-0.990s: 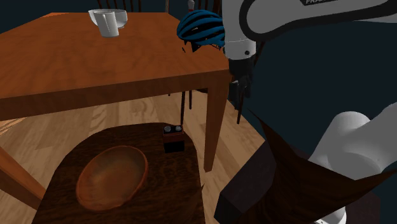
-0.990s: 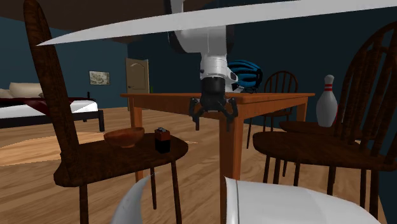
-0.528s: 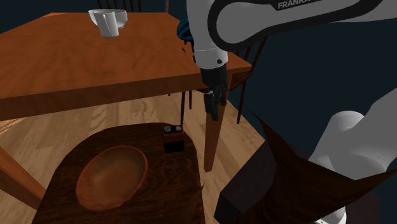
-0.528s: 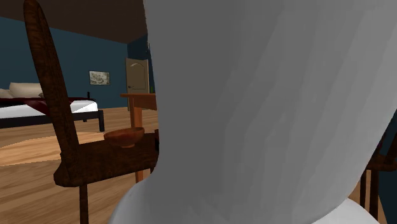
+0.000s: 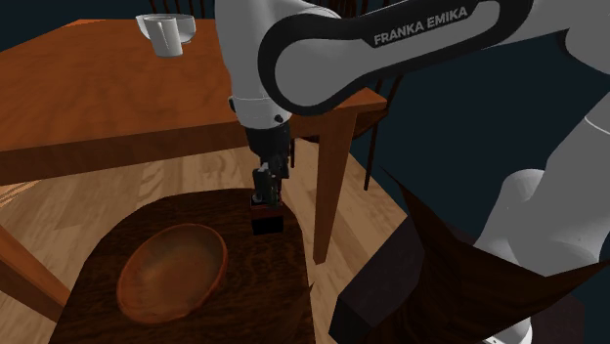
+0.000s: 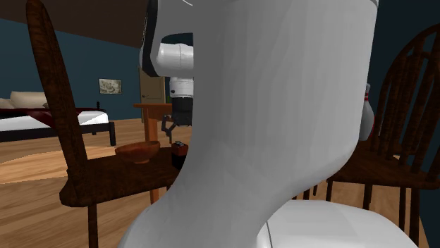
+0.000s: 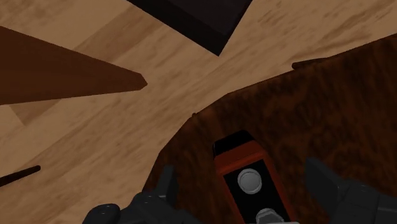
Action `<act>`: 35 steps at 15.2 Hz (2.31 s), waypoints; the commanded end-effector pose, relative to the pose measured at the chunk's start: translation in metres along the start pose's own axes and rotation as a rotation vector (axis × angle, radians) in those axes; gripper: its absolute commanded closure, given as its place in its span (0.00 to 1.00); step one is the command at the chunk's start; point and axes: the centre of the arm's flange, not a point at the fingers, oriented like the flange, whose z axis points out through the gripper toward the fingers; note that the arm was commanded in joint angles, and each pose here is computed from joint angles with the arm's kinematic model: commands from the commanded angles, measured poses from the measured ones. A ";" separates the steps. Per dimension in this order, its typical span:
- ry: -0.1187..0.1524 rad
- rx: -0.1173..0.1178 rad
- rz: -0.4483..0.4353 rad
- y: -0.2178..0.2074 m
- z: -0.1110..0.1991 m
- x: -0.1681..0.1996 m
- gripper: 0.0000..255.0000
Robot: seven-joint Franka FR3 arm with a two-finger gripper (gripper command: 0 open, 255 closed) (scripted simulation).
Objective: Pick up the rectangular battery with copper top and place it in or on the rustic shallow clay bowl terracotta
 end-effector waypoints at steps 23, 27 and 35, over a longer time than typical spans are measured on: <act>0.003 -0.005 -0.024 -0.012 0.037 0.004 1.00; 0.003 -0.004 -0.024 -0.009 0.030 0.006 1.00; 0.003 -0.004 -0.024 -0.009 -0.012 0.001 1.00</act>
